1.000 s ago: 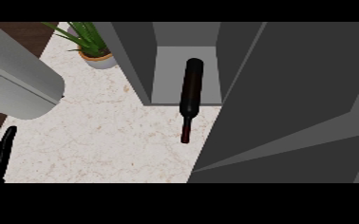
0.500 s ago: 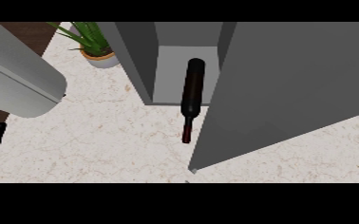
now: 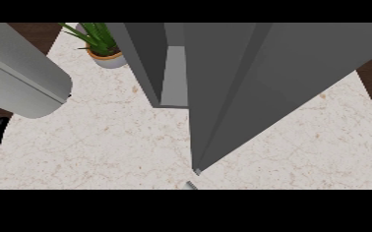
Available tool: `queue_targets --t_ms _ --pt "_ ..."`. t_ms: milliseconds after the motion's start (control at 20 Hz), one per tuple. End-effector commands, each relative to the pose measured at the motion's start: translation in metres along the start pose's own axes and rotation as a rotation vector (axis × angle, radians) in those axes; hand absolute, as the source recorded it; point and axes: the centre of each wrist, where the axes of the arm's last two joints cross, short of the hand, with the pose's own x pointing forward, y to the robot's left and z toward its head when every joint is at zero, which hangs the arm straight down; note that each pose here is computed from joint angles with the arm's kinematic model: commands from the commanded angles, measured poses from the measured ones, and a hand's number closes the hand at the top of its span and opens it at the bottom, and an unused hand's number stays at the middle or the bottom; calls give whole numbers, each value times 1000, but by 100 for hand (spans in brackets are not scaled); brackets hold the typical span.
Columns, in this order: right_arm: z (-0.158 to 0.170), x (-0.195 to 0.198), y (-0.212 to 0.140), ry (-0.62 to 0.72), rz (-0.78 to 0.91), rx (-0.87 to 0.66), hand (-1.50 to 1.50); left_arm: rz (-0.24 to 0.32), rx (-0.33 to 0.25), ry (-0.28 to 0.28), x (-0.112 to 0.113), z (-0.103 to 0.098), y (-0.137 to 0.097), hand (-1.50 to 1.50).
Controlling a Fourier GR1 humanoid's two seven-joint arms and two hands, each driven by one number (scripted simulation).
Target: Pick up the wine, place it into the cabinet and close the cabinet
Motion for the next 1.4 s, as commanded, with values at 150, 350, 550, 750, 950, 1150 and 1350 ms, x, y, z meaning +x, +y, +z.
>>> queue_targets --t_ms 150,350,550,750,950,1150,1350 --pt "-71 12 19 -53 -53 46 150 20 -3 7 -6 0 3 -150" --pt "-116 33 8 -77 -52 6 150 10 10 3 -8 -10 -3 -150" --pt "-156 48 4 -78 -31 -24 150 10 22 7 -17 -9 -7 -150" --pt "-190 39 -10 -114 123 -74 150 14 28 -6 -10 -9 -15 -150" --pt "-215 25 -28 -91 176 -129 150 -4 40 -3 -21 -10 -7 -150" --pt "-231 24 -55 -53 142 -158 150 -11 45 -9 -15 -9 6 -150" --pt "-243 13 -88 -45 127 -189 150 -11 30 -4 -6 -10 -4 -150"
